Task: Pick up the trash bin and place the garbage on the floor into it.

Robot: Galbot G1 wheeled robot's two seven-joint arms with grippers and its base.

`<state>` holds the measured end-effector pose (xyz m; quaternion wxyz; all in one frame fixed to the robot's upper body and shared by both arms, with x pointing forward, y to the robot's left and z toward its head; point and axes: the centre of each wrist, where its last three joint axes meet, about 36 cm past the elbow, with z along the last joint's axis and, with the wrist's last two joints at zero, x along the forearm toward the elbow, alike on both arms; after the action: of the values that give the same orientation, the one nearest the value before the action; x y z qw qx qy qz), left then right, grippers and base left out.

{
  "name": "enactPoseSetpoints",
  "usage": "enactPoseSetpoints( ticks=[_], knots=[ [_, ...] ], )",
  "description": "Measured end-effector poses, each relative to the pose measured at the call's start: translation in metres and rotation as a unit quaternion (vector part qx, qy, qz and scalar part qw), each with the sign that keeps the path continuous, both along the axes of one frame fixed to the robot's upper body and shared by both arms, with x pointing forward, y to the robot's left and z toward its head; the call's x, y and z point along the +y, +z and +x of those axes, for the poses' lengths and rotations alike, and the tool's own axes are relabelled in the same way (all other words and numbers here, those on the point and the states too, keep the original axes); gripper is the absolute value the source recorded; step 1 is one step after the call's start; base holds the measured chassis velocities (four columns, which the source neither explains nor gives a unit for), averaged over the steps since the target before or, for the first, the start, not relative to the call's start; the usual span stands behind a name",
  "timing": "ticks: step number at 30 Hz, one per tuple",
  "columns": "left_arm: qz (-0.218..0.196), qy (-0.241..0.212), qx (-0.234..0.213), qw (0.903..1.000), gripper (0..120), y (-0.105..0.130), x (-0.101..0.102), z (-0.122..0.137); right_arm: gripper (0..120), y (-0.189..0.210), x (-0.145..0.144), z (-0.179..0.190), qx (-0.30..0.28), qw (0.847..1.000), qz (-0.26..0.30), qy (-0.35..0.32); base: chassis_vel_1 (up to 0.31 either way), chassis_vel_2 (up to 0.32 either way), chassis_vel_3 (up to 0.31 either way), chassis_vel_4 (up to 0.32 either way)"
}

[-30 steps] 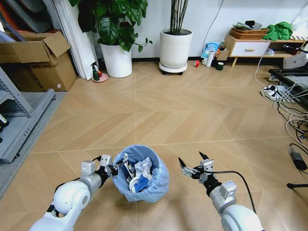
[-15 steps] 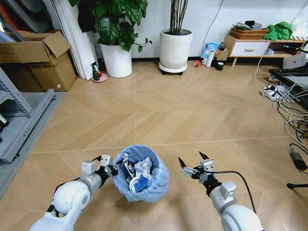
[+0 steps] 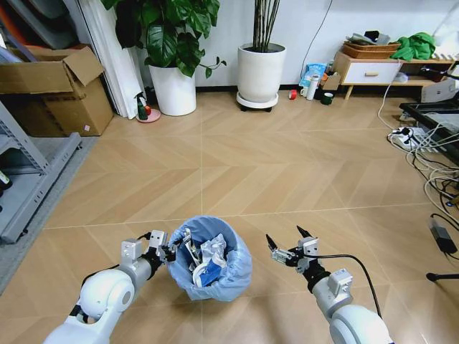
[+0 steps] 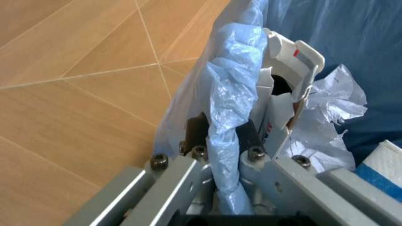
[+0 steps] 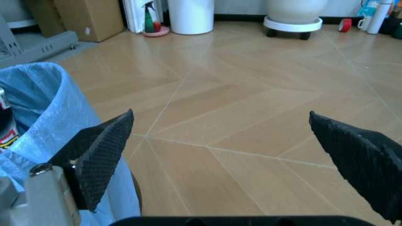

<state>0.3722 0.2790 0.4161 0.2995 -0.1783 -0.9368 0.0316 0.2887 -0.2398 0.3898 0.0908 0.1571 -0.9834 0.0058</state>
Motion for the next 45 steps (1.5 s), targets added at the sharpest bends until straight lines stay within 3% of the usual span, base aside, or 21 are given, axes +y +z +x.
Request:
enactPoseSetpoints(
  ticks=[45],
  knots=[
    [0.000, 0.000, 0.000, 1.0000, 0, 0.0000, 0.0001, 0.0000, 100, 0.0000, 0.0001, 0.0000, 0.000, 1.000, 0.000, 0.000, -0.028, -0.030, 0.026, 0.029]
  ],
)
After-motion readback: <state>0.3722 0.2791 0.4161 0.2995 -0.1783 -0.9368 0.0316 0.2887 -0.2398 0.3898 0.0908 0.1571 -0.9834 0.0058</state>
